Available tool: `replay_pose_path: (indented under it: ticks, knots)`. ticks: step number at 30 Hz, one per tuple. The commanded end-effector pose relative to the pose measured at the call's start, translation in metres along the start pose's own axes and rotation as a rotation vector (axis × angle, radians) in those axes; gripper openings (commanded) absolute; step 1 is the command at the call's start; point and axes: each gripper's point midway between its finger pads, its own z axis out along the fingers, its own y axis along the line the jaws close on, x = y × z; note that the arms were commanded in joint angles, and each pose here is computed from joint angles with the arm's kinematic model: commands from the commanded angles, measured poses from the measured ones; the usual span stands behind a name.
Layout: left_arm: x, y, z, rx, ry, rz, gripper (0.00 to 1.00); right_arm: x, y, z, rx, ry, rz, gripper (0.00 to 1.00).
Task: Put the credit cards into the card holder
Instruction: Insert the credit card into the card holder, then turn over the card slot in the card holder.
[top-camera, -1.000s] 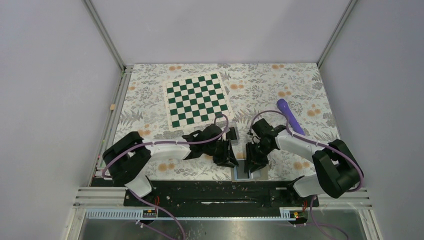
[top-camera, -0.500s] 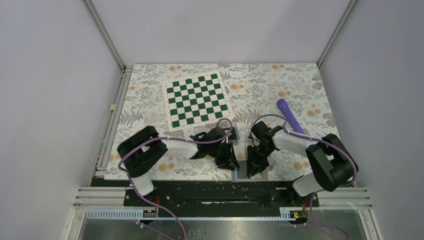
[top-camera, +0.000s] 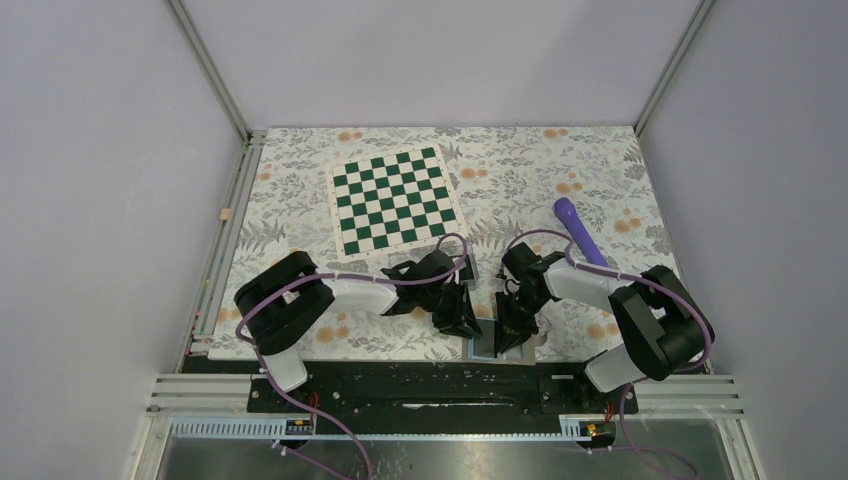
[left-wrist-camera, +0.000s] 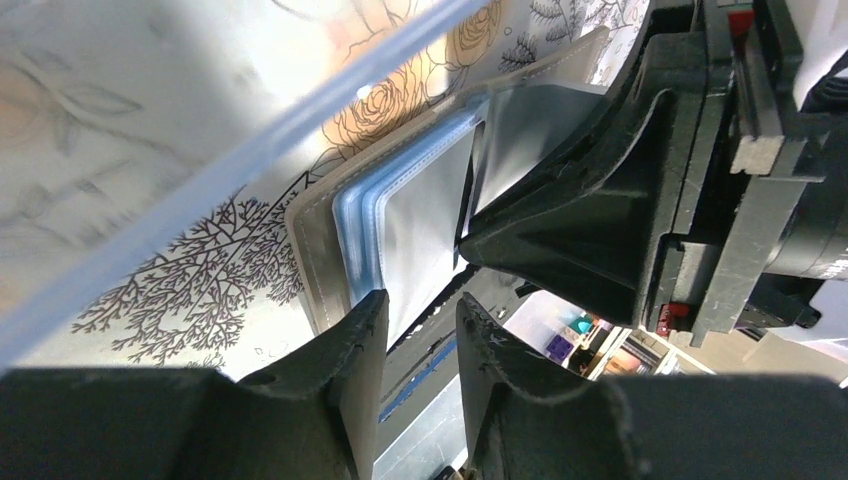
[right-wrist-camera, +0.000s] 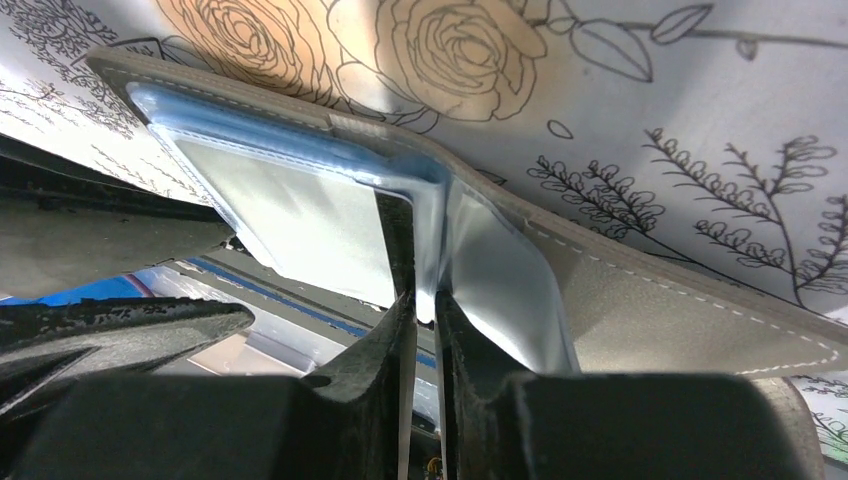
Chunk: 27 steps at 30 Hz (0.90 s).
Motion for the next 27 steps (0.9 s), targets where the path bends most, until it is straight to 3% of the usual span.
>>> replay_pose_path:
  ticks: [1,5,10,20,24,27]
  knots:
    - [-0.007,-0.013,-0.002,0.002,-0.016,0.051,0.32,-0.001,-0.007,0.003,0.029,0.001,0.010,0.18]
    - [-0.007,-0.001,-0.001,-0.077,-0.006,0.064,0.33,0.000,-0.007,0.004,0.030,0.006,0.012,0.18]
    - [-0.003,-0.008,0.005,-0.046,0.018,0.080,0.31,0.000,-0.006,0.004,0.027,0.011,0.010,0.16]
    - [-0.004,-0.032,-0.001,0.008,-0.015,0.123,0.14,-0.001,-0.003,0.003,0.012,0.011,0.005,0.13]
    - [-0.005,-0.033,-0.005,-0.015,-0.023,0.136,0.01,-0.004,0.005,-0.001,-0.013,-0.002,-0.003,0.14]
    - [-0.006,-0.025,-0.010,-0.078,-0.025,0.144,0.00,-0.008,0.009,-0.008,-0.020,-0.025,-0.013,0.16]
